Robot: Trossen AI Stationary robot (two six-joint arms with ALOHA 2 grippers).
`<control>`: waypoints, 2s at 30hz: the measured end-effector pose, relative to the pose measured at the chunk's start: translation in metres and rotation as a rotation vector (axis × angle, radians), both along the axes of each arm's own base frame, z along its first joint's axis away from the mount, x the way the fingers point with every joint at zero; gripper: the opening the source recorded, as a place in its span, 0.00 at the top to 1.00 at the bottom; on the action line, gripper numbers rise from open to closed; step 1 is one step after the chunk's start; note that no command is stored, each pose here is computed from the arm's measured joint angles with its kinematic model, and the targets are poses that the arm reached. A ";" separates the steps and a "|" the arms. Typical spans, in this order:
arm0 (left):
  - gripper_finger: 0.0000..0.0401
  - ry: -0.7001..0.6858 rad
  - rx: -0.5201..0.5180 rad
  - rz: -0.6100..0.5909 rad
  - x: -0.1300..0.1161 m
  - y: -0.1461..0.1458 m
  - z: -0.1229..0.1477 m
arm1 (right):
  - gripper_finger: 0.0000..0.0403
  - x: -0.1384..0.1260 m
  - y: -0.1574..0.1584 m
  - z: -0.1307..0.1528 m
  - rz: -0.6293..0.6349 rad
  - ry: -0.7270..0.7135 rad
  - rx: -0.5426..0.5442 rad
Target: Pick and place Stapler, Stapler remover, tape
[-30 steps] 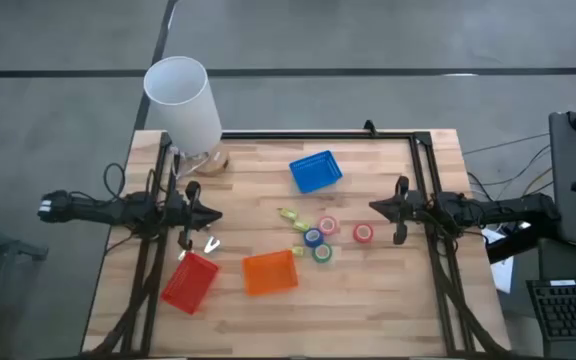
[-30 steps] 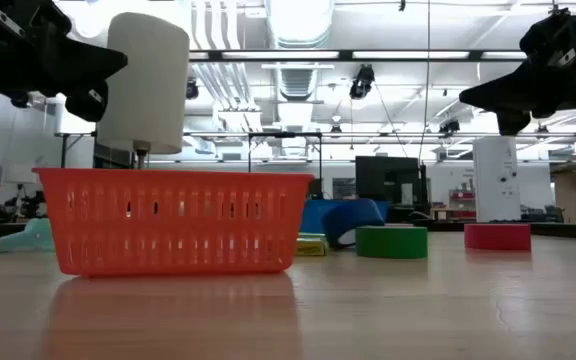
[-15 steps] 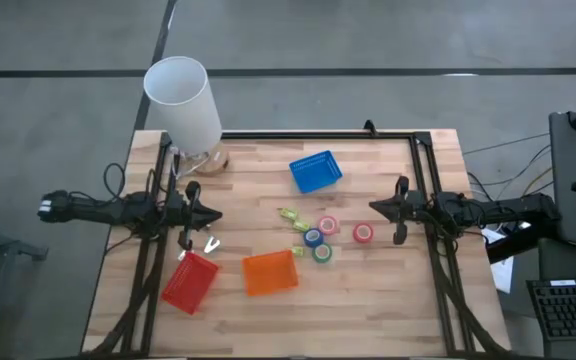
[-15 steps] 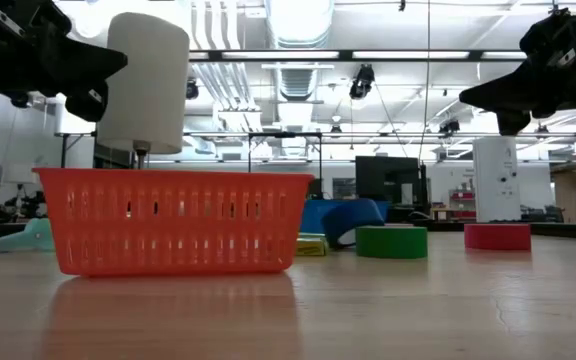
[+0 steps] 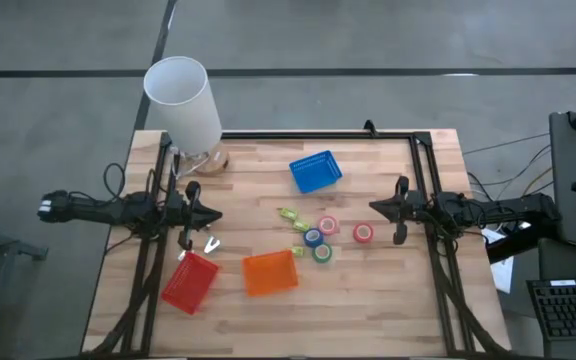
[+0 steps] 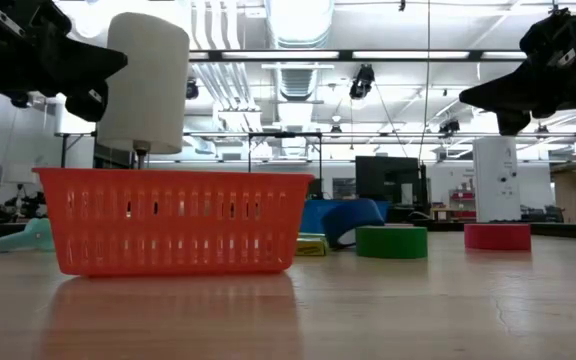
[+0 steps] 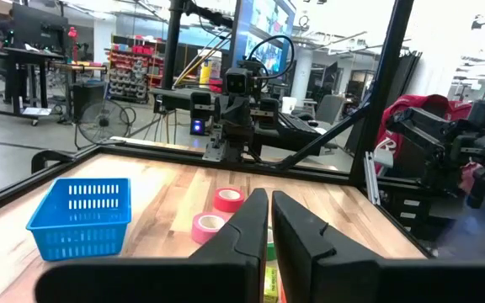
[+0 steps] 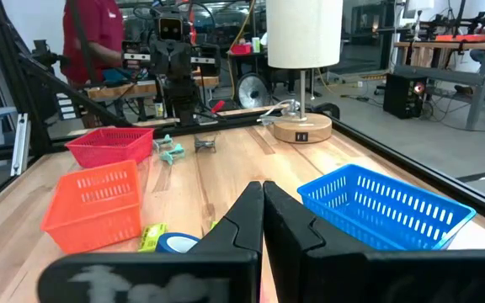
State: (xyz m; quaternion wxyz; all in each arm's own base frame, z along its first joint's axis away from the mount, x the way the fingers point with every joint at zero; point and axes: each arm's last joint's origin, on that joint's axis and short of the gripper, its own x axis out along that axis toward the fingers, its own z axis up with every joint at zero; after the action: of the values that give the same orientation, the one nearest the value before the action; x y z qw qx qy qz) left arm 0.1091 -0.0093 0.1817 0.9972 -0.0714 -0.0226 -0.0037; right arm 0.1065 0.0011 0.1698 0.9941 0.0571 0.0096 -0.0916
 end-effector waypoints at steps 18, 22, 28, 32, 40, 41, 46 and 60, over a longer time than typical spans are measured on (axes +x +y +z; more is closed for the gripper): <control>0.94 0.000 0.000 0.000 0.000 0.000 0.000 | 0.98 -0.001 -0.001 0.016 -0.003 -0.267 0.542; 0.94 0.000 0.000 0.000 0.000 0.000 0.000 | 0.98 -0.006 -0.005 0.033 -0.056 -0.507 0.691; 0.94 0.000 0.000 0.000 0.000 0.000 0.000 | 0.98 -0.011 -0.007 0.042 -0.096 -0.630 0.687; 0.94 0.000 0.000 0.000 0.000 0.000 0.000 | 0.98 -0.014 -0.010 0.047 -0.171 -0.700 0.659; 0.94 0.001 0.000 0.000 0.000 0.000 0.000 | 0.98 -0.021 -0.016 0.050 -0.452 -0.781 0.622; 0.94 0.001 0.000 0.000 0.000 0.000 0.000 | 0.98 -0.020 -0.016 0.050 -0.444 -0.789 0.646; 0.94 0.001 0.000 0.000 0.000 0.000 0.000 | 0.98 -0.005 -0.014 0.035 -0.372 -0.721 0.873; 0.94 0.002 0.000 0.000 0.000 0.000 0.000 | 0.98 0.034 0.000 0.004 -0.154 -0.234 1.289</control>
State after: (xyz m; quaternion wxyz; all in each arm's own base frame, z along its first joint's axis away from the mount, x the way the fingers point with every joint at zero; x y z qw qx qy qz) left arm 0.1092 -0.0093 0.1816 0.9972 -0.0713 -0.0218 -0.0037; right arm 0.1409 0.0008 0.1740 0.7460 0.6509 -0.0499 -0.1315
